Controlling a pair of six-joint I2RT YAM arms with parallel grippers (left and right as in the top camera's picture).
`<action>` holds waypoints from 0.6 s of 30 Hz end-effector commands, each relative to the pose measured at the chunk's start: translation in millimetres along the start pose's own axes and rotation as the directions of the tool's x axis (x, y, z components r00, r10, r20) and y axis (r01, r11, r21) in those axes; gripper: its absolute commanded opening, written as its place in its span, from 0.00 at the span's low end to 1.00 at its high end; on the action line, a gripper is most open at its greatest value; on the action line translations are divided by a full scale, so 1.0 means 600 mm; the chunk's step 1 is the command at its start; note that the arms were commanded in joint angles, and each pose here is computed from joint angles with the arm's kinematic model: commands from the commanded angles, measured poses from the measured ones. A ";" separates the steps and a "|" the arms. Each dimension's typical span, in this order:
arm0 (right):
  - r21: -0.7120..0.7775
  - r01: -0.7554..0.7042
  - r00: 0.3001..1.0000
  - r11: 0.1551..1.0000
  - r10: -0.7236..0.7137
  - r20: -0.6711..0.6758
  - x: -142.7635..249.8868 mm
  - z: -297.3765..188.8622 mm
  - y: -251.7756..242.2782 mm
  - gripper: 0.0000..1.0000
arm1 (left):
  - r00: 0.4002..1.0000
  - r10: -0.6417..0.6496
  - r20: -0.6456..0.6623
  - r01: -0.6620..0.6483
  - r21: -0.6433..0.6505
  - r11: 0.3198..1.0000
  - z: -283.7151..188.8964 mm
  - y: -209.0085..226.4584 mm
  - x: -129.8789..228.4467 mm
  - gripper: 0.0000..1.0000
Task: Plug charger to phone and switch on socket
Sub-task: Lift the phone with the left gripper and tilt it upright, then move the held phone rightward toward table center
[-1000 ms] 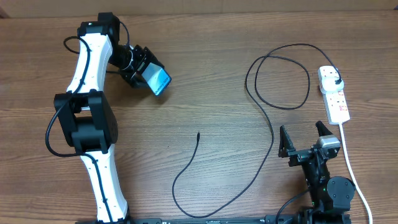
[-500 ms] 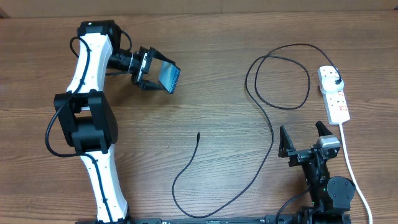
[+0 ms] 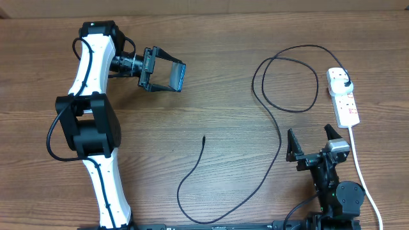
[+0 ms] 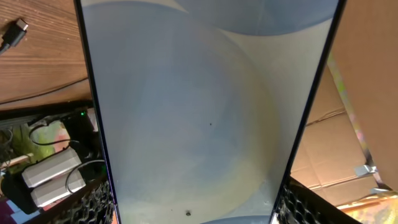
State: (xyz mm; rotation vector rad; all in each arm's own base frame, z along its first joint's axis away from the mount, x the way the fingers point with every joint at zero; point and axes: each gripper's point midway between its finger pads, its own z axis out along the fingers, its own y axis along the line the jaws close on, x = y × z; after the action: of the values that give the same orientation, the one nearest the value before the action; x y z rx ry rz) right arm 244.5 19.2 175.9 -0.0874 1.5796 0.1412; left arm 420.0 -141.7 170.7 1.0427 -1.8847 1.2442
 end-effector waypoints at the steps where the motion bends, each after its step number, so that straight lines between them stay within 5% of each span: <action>1: 0.003 -0.003 1.000 1.000 0.003 0.004 0.003 0.000 0.000 1.00 | 0.999 0.006 -0.037 -0.004 0.052 0.999 -0.005 -0.021 0.017 0.04; 18: 0.003 -0.003 1.000 1.000 0.003 0.004 0.003 0.000 0.000 1.00 | 0.999 0.007 -0.032 -0.005 0.048 0.999 -0.005 -0.020 0.016 0.04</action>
State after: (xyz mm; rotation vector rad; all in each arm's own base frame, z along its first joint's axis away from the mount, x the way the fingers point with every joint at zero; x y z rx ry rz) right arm 244.5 19.1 175.8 -0.0871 1.5799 0.1410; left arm 420.6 -142.2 172.1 1.0437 -1.8754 1.2514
